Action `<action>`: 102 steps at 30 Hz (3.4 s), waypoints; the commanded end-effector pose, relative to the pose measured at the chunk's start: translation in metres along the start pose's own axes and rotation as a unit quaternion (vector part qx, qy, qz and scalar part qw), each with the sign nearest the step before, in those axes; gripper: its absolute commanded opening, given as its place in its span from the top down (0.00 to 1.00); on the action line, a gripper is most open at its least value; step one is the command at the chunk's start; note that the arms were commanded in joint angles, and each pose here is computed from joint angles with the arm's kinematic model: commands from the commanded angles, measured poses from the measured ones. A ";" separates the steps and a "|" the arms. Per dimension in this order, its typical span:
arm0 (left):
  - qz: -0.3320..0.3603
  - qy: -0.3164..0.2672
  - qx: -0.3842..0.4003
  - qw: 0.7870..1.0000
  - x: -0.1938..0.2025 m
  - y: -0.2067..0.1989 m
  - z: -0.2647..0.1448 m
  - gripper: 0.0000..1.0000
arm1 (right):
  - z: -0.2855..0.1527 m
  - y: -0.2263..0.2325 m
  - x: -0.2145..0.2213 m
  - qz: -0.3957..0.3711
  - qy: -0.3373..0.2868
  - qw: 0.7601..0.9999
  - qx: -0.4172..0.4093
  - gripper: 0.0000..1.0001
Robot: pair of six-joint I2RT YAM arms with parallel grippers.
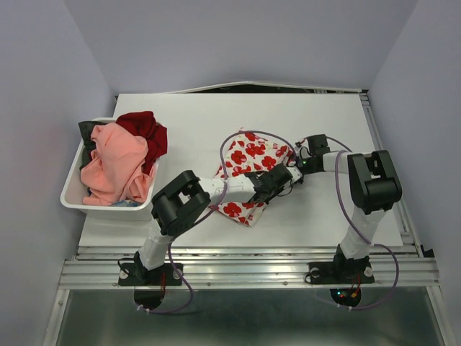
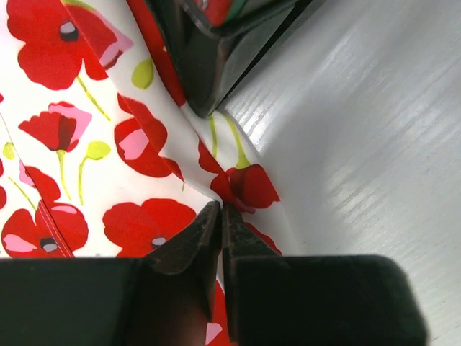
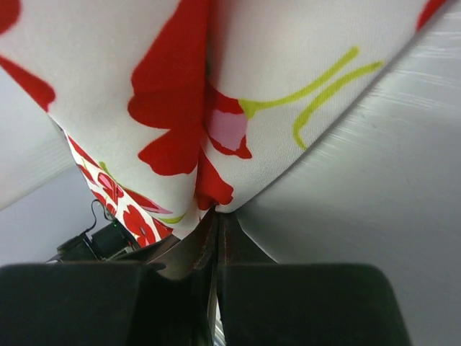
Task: Fold and stack the skirts
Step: Fold the skirt
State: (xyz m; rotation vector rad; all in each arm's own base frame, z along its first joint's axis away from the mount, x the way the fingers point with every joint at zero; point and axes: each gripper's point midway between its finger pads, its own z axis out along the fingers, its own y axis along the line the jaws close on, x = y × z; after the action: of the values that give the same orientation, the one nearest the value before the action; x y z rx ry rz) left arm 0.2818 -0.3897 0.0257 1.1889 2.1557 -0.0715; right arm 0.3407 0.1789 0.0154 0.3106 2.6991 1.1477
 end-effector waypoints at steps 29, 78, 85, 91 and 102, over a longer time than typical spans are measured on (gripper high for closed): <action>-0.059 0.020 0.120 0.991 -0.003 -0.006 -0.043 0.54 | -0.017 -0.024 -0.003 0.047 0.012 0.999 -0.012 0.71; -0.064 -0.021 0.134 0.989 -0.032 -0.002 -0.042 0.66 | -0.019 -0.023 -0.014 0.009 0.004 1.000 0.015 0.71; -0.071 -0.109 0.133 0.983 -0.080 0.042 -0.107 0.50 | -0.043 -0.007 -0.019 0.022 -0.011 1.000 0.010 0.41; -0.063 -0.136 0.108 0.983 -0.071 0.085 -0.131 0.30 | -0.030 0.000 -0.007 0.025 0.005 1.000 0.002 0.37; -0.096 -0.102 0.039 0.989 0.008 0.149 -0.141 0.26 | 0.015 -0.017 -0.003 0.008 0.041 0.997 0.066 0.44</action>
State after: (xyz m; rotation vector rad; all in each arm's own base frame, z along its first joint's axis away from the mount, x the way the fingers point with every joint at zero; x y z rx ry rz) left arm 0.3290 -0.2605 0.1557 0.9432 2.1470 -0.3686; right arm 0.3396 0.1954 0.0335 0.2795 2.7606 1.2556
